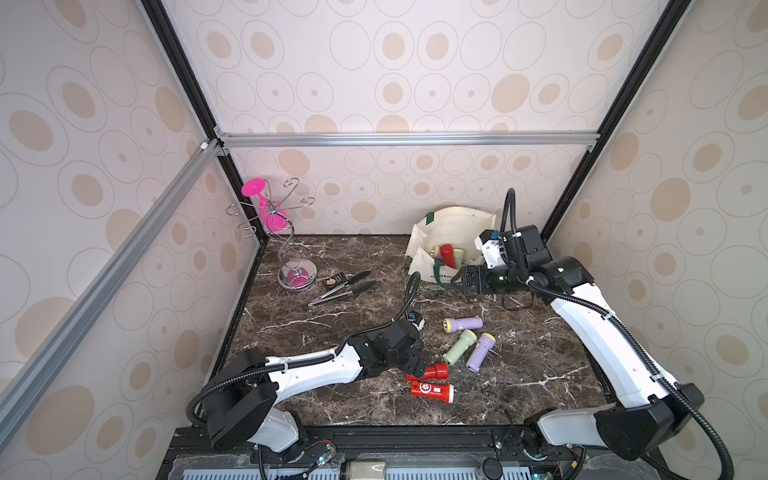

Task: Put the flashlights into the tote bags
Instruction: Pick up the flashlight from the center of the board.

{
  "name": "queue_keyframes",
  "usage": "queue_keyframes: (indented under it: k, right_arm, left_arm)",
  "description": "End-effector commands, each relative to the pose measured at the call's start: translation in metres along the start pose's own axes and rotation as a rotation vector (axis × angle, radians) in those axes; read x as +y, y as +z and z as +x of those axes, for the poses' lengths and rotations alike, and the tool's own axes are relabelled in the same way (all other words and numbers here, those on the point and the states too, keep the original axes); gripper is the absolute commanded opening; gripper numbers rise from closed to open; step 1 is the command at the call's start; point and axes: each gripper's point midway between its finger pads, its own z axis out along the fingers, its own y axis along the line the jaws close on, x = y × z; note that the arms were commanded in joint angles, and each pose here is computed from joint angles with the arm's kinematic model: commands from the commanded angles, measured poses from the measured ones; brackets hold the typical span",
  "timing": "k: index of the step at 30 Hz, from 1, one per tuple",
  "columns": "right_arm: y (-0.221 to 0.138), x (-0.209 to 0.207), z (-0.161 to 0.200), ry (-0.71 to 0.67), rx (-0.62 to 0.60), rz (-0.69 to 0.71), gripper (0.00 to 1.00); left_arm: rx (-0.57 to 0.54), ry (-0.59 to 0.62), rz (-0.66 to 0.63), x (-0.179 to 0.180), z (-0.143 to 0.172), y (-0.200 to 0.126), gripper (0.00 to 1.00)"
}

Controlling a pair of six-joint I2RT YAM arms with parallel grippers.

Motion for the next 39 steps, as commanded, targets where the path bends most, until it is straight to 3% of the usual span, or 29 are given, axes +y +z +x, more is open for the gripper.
queue_keyframes:
  k: [1, 12, 27, 35, 39]
  right_arm:
    - [-0.001, 0.005, 0.027, 0.036, 0.064, -0.043, 1.0]
    - [-0.006, -0.005, 0.079, 0.077, 0.148, -0.035, 0.99]
    - [0.001, -0.002, 0.077, 0.096, 0.153, -0.052, 0.98]
    - [-0.001, -0.001, 0.077, 0.101, 0.15, -0.058, 0.98]
    - [-0.001, 0.0, 0.074, 0.1, 0.147, -0.059, 0.97]
  left_arm:
    - [0.038, 0.044, -0.005, 0.0, 0.005, 0.007, 0.94]
    - [0.108, 0.132, -0.051, 0.004, 0.011, 0.025, 0.93]
    - [0.172, 0.21, -0.169, 0.028, 0.022, 0.028, 0.86]
    - [0.167, 0.213, -0.201, 0.034, 0.016, 0.043, 0.78]
    - [0.163, 0.204, -0.215, 0.038, 0.012, 0.05, 0.68]
